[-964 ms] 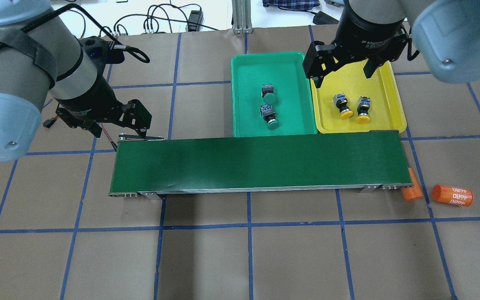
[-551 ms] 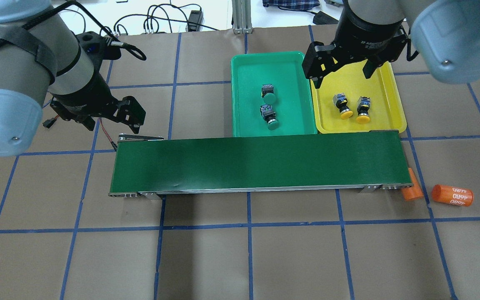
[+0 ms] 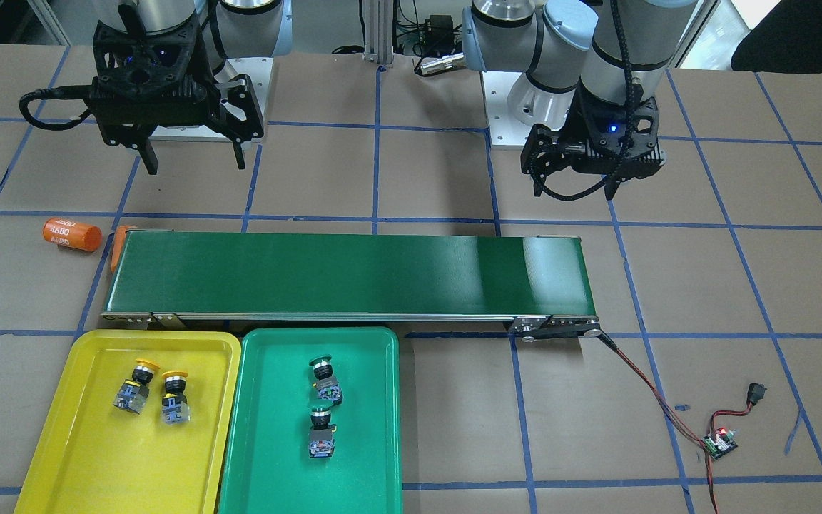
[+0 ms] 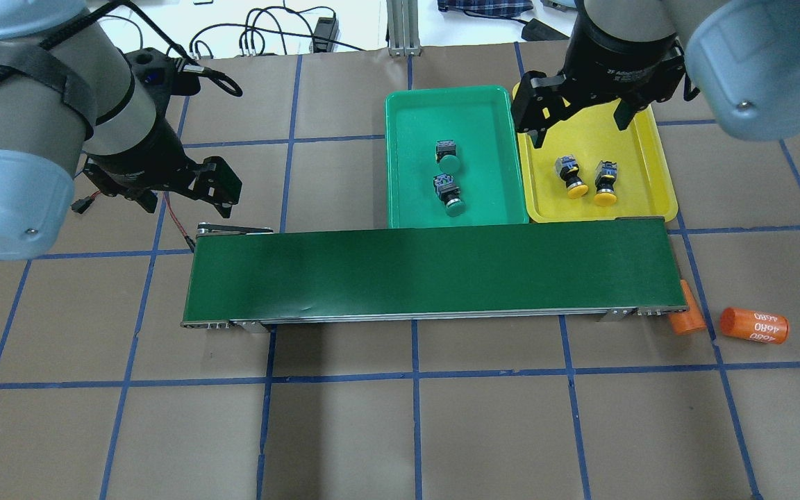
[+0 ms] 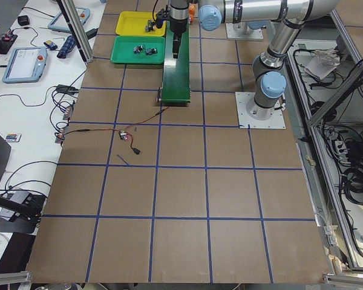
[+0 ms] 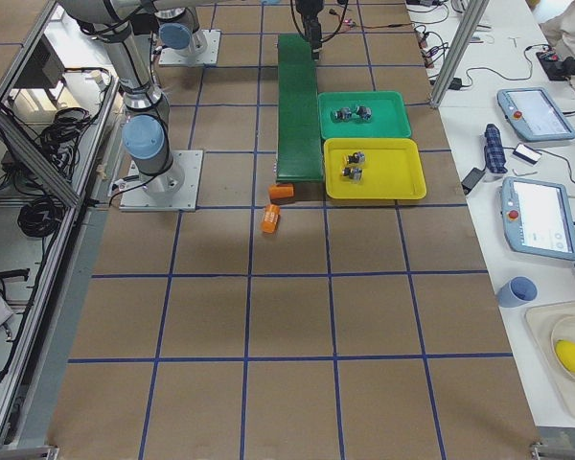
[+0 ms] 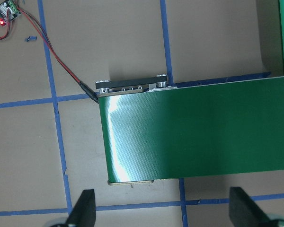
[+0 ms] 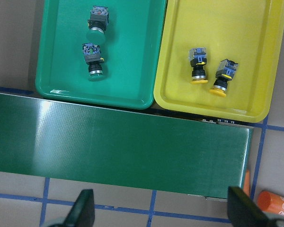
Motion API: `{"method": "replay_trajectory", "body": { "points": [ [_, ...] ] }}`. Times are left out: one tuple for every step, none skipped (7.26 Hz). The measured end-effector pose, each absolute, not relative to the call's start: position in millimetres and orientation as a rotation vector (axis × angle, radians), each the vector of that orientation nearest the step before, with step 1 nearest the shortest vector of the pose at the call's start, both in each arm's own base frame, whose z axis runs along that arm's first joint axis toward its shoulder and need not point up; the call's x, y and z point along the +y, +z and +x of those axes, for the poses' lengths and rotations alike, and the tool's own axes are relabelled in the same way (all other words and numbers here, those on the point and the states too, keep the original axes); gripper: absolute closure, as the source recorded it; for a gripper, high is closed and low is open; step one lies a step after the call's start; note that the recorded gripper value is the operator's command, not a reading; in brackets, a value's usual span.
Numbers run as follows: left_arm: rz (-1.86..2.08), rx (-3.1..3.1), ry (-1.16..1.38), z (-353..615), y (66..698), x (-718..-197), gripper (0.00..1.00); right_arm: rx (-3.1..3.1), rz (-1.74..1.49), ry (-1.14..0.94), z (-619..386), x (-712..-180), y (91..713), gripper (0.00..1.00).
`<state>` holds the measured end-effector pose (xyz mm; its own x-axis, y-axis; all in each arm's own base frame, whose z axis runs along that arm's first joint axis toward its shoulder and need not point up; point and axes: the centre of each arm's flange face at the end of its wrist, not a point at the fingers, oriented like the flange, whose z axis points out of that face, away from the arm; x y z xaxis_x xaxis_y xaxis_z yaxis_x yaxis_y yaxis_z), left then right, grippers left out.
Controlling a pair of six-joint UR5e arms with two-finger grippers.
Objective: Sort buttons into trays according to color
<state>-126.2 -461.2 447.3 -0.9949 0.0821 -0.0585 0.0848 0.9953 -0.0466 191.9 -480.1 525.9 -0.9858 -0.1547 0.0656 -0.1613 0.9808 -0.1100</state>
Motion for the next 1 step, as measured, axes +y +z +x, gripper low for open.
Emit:
{"method": "replay_trajectory", "body": {
  "points": [
    [0.124,3.089,-0.074,-127.8,446.2,-461.2,0.0,-3.071,0.241,0.177,192.2,-480.6,524.5,0.0]
  ]
}}
